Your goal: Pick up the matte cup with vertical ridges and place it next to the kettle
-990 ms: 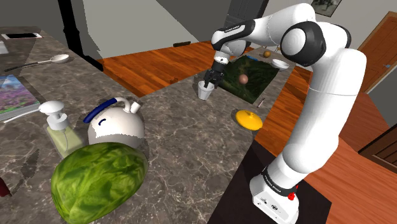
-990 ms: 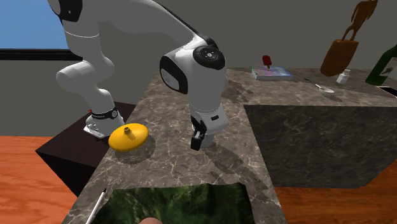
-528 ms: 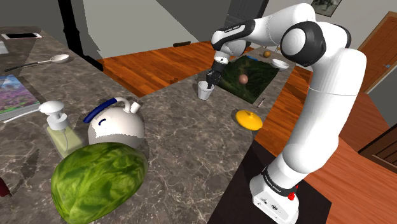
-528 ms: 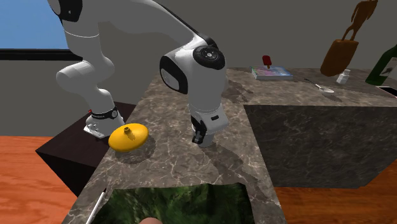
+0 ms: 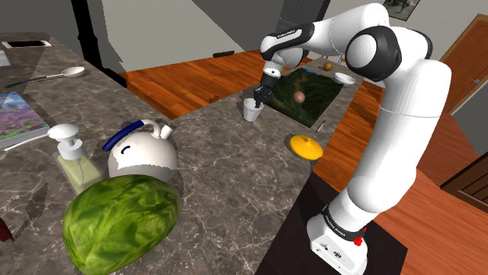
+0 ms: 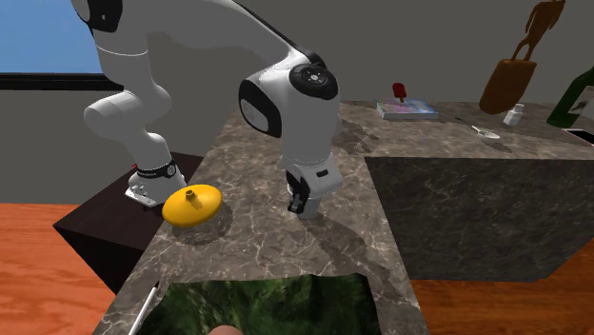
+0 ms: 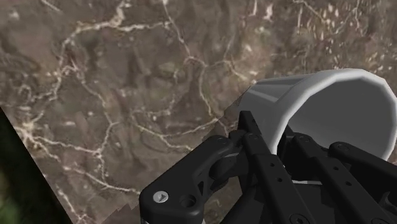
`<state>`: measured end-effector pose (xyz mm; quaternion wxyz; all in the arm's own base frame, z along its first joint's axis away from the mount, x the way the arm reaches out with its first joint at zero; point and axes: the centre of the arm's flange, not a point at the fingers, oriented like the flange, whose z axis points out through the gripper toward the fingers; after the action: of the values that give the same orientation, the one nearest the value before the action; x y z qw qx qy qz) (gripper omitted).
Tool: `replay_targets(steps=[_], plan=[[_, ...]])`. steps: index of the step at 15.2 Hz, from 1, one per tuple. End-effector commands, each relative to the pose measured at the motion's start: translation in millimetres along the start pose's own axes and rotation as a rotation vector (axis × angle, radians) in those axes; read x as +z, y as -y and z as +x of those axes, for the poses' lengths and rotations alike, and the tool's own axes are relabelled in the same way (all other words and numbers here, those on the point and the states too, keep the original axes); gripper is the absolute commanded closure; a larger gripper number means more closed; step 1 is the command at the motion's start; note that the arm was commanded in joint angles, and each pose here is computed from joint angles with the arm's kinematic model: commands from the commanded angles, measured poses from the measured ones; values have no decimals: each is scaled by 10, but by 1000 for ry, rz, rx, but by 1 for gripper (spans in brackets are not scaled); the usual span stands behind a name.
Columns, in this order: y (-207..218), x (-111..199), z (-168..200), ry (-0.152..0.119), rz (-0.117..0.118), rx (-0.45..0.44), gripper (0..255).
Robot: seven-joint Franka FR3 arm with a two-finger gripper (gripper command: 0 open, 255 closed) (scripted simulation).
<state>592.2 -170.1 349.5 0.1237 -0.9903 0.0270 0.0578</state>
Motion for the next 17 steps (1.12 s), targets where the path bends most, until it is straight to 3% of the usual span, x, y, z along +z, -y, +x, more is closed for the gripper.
replay_targets(steps=[1,17], plan=[[23,-91,-20,0,0,0,255],[227,-904,-123,0,0,0,255]])
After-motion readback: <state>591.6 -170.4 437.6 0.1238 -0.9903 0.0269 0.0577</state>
